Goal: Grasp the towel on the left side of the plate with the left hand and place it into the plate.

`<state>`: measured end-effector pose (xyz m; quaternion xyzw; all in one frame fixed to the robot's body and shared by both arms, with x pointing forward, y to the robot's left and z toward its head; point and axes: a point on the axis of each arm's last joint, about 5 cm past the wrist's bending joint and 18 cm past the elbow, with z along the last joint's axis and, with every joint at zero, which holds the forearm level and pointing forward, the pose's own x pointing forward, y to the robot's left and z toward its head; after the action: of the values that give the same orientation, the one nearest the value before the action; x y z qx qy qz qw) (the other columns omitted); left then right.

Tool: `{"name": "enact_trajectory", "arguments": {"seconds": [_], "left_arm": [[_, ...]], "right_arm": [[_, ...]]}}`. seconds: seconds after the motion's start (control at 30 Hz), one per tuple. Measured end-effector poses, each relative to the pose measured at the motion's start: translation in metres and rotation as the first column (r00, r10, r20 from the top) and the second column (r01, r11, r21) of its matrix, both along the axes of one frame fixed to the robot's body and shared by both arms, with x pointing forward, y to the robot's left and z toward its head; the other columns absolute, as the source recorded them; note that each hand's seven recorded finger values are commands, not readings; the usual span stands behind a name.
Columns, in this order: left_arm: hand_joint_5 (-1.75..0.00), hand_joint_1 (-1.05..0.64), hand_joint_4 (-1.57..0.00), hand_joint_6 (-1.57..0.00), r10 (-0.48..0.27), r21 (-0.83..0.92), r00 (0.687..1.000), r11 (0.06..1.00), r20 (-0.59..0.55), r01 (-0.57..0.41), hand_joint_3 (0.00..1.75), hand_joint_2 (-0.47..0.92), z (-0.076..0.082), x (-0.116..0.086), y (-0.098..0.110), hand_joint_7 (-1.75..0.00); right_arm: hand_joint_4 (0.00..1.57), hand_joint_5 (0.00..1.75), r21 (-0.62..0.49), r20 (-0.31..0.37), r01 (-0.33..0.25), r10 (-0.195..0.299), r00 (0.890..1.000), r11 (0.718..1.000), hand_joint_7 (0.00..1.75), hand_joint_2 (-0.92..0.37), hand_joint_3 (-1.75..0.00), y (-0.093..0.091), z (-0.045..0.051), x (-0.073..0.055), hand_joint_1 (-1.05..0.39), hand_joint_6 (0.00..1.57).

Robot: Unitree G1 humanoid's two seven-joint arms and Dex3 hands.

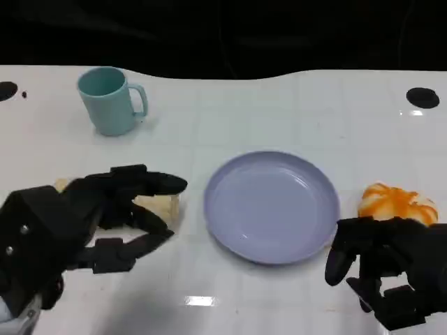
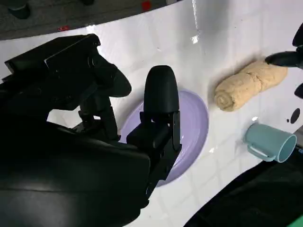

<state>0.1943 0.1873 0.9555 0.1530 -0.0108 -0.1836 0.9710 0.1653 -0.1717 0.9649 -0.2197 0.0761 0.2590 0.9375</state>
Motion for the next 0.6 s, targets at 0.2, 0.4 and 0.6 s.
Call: {"name": "enact_trajectory", "arguments": {"seconds": [0.2,0.4,0.6], "left_arm": [[-0.71,-0.41,-0.19,-0.41,-0.025,0.241,0.987,0.970,0.160,-0.015,0.11,0.92,0.019,0.009,0.004,-0.03],[-0.56,-0.51,-0.14,-0.33,-0.098,0.519,0.970,0.854,0.223,-0.033,0.04,0.92,0.030,0.018,-0.001,0.00],[-0.48,-0.58,-0.13,-0.28,-0.186,0.756,0.961,0.653,0.207,-0.036,0.01,0.91,0.033,0.032,-0.013,0.00]], "right_arm": [[0.71,1.68,0.000,0.002,-0.003,0.003,1.000,1.000,1.43,-0.58,-1.06,0.002,-0.0004,0.000,0.02,0.69],[0.71,1.67,0.001,0.012,-0.007,0.007,1.000,1.000,1.42,-0.57,-1.07,0.002,-0.0004,0.000,0.02,0.69],[0.71,1.66,-0.001,0.013,-0.006,0.006,1.000,1.000,1.42,-0.58,-1.06,0.002,-0.0006,0.000,0.02,0.70]]}}
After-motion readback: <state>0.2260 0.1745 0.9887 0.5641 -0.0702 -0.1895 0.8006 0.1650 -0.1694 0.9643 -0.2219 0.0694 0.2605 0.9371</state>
